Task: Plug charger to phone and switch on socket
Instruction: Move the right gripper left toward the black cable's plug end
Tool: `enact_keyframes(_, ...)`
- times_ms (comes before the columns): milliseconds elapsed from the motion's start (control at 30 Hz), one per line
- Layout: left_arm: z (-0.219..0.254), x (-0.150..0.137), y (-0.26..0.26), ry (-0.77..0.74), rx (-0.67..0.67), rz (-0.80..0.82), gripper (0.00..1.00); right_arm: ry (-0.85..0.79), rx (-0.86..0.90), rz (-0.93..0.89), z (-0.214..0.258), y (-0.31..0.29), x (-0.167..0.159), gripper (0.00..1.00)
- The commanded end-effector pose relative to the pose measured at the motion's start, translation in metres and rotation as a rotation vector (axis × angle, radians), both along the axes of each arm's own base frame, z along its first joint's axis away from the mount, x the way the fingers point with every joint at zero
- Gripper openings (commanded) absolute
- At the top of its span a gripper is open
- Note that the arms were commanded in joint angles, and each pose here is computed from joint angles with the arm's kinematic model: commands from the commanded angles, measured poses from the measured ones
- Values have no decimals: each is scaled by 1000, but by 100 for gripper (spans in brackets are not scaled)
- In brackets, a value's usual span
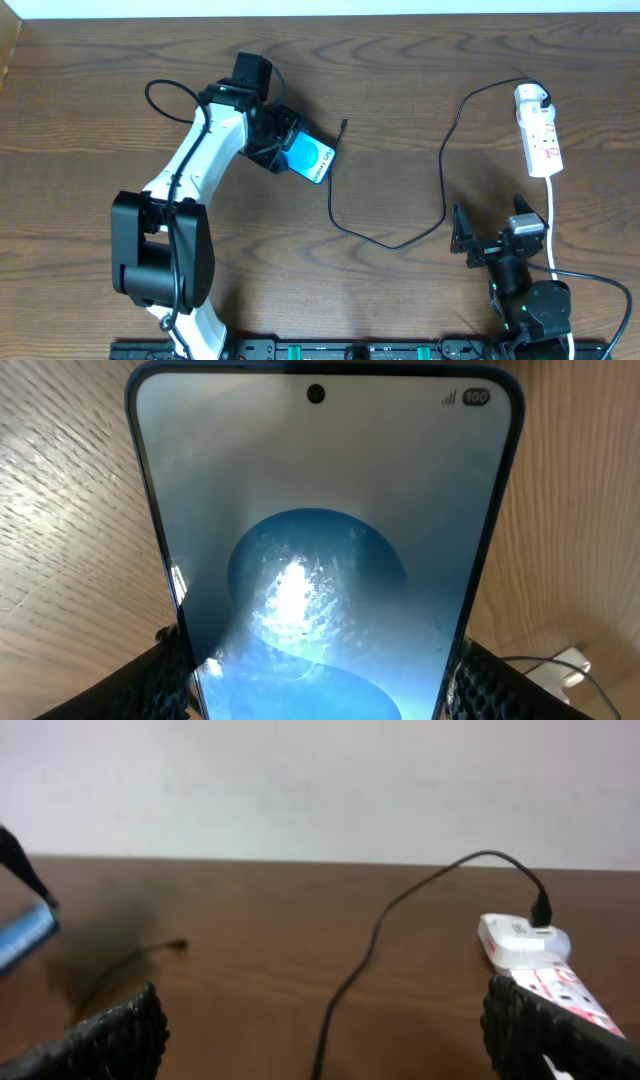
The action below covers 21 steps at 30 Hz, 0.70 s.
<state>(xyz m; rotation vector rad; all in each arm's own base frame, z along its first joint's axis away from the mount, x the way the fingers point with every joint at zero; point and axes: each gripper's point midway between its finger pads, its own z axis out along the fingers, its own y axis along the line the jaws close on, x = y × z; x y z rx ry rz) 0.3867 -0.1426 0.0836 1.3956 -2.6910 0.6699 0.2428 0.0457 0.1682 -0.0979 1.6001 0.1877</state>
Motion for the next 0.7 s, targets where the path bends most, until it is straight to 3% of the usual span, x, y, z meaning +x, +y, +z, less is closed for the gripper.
enact_keyframes(0,16,8,-4,-62,5,-26,57,13,122,41,2,8,-2,99)
enact_keyframes(300,17,11,-7,-73,-9,-29,57,147,173,161,0,28,4,99)
enact_keyframes(433,18,10,-8,-72,-17,-31,57,256,187,217,13,34,21,99)
enact_keyframes(667,20,13,-11,-82,-38,-32,57,519,289,498,23,75,68,99)
